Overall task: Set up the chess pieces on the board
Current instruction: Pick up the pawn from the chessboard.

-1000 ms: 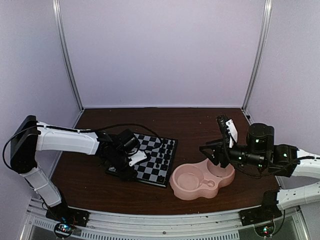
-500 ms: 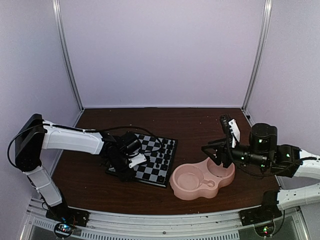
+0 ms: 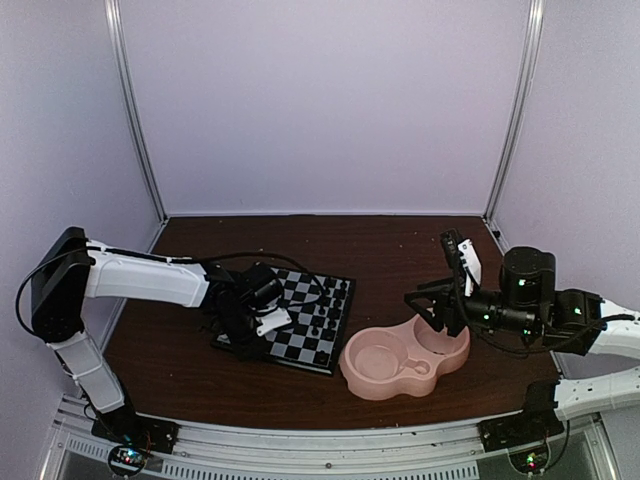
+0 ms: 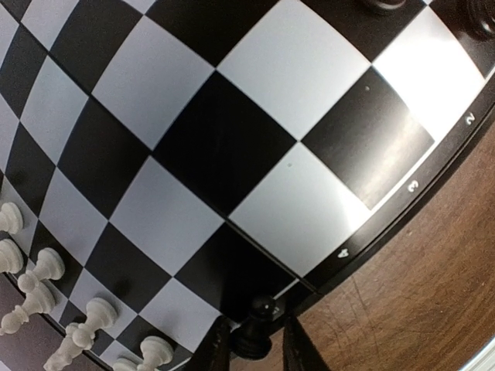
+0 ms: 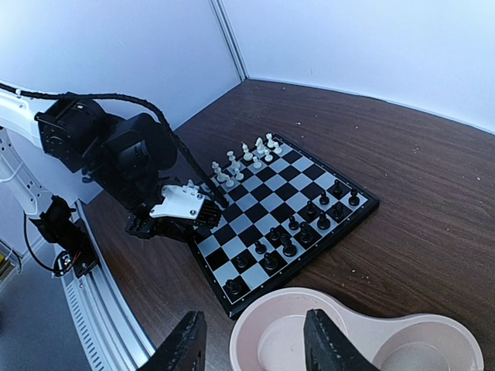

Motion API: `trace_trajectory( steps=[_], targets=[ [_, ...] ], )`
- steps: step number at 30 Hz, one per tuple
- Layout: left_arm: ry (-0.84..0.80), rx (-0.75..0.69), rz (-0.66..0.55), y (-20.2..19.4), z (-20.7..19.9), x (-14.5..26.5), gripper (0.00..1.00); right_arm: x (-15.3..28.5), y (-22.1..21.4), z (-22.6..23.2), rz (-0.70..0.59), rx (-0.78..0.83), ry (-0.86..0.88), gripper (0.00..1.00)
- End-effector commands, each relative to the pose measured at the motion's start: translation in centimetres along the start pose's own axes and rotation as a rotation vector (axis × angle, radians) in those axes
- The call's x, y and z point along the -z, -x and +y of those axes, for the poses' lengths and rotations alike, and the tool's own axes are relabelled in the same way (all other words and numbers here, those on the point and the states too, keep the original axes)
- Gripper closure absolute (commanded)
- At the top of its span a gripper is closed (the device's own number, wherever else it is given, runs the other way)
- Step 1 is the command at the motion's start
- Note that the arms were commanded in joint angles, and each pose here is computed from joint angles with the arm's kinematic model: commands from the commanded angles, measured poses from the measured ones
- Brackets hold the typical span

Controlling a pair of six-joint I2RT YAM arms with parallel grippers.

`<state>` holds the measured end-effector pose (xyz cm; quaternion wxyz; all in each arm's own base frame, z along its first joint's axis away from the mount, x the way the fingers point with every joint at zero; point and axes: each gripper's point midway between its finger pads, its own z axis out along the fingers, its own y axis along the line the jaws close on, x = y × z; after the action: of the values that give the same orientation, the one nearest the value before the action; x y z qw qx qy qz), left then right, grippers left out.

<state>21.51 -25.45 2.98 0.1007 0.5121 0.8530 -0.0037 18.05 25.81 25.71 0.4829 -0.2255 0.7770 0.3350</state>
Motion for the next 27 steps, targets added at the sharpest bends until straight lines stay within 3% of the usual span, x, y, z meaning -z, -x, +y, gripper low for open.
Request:
trace_trajectory(
  steps=[1, 9, 15, 27],
  targets=[
    [0.024, 0.022, -0.027, 0.7, 0.7, 0.9, 0.79, 0.1, 0.0, -0.1, -0.004, 0.003, -0.007, 0.54],
    [0.034, 0.026, -0.062, 1.2, 0.9, 1.6, 0.88, -0.2, -0.2, 0.0, 0.005, 0.002, -0.005, 0.54],
    [0.061, 0.038, -0.118, 1.7, 1.4, 2.5, 0.89, -0.8, -0.5, 0.3, 0.016, -0.007, 0.01, 0.54],
    [0.029, 0.043, -0.498, 4.5, 0.4, 8.4, 0.9, -6.8, -2.9, 6.7, 0.164, -0.153, 0.31, 0.56]
  ],
)
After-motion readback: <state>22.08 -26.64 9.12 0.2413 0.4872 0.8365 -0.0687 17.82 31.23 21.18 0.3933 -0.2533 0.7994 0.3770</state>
